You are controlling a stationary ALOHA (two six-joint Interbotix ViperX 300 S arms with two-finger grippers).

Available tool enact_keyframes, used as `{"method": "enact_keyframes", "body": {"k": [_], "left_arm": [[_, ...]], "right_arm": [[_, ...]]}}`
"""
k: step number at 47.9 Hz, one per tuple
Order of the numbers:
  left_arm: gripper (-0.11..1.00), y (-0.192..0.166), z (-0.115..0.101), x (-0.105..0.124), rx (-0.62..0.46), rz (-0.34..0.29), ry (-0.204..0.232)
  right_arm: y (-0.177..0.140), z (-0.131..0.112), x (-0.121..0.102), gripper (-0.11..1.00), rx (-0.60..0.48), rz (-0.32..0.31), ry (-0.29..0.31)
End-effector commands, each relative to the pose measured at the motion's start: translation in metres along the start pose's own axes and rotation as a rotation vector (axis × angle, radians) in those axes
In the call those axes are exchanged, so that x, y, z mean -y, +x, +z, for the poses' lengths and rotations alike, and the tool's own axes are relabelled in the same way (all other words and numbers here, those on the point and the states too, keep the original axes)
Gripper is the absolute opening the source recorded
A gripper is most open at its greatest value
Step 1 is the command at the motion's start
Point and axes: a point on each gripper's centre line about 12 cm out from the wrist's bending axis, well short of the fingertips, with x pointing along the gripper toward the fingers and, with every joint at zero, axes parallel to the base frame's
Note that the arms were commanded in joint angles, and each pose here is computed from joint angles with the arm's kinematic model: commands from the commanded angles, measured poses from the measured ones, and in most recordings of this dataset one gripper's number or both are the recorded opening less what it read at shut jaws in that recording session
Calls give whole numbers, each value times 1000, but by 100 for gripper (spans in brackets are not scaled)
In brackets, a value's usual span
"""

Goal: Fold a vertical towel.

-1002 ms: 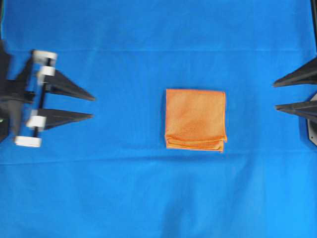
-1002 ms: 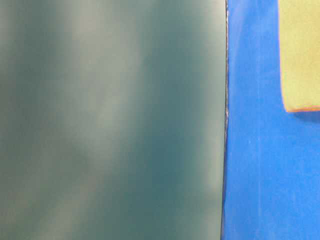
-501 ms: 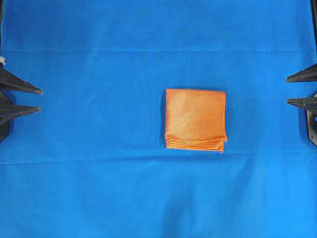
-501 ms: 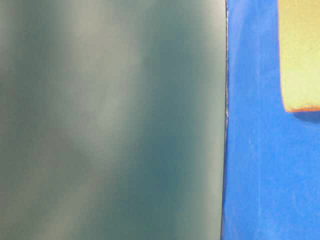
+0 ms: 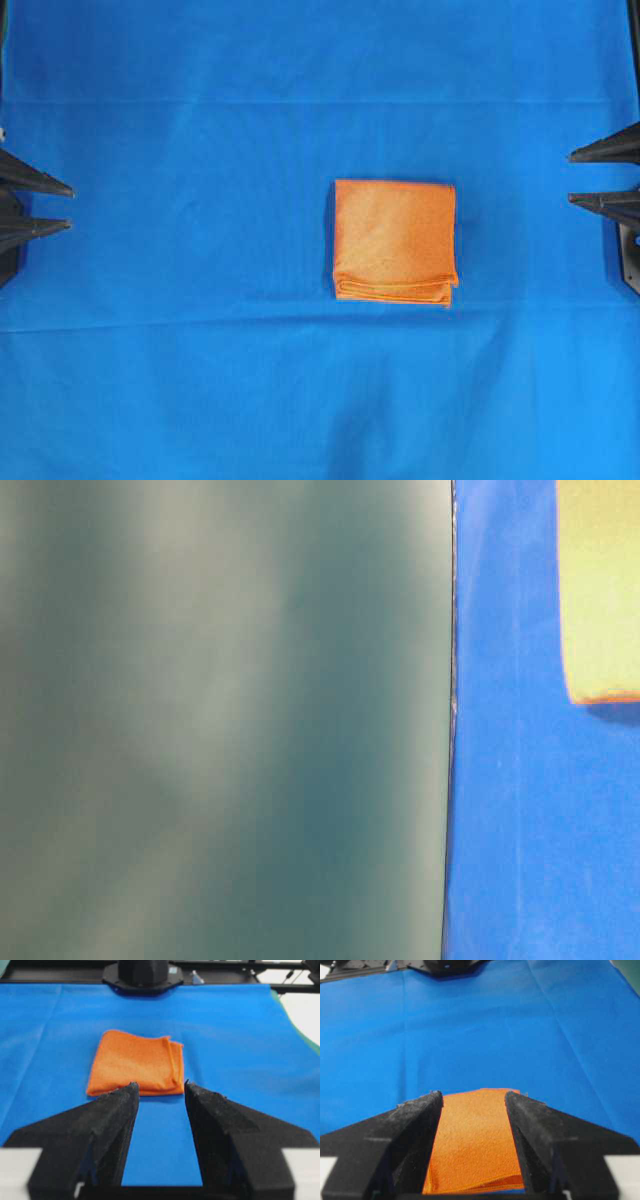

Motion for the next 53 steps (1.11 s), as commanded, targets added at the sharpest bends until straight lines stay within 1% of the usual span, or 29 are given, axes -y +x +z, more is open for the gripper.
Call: {"method": "enact_keyframes", "body": {"k": [1,22,53], "left_arm": [[39,1,6,-1,17,6,-2],[39,1,6,-1,22,6,-2],[39,1,6,-1,20,6,-2]], "right_arm": [[1,5,-1,58,12,3,7],[4,-4,0,58,-20,1,11],[4,-4,0,58,-15,3,12]]}}
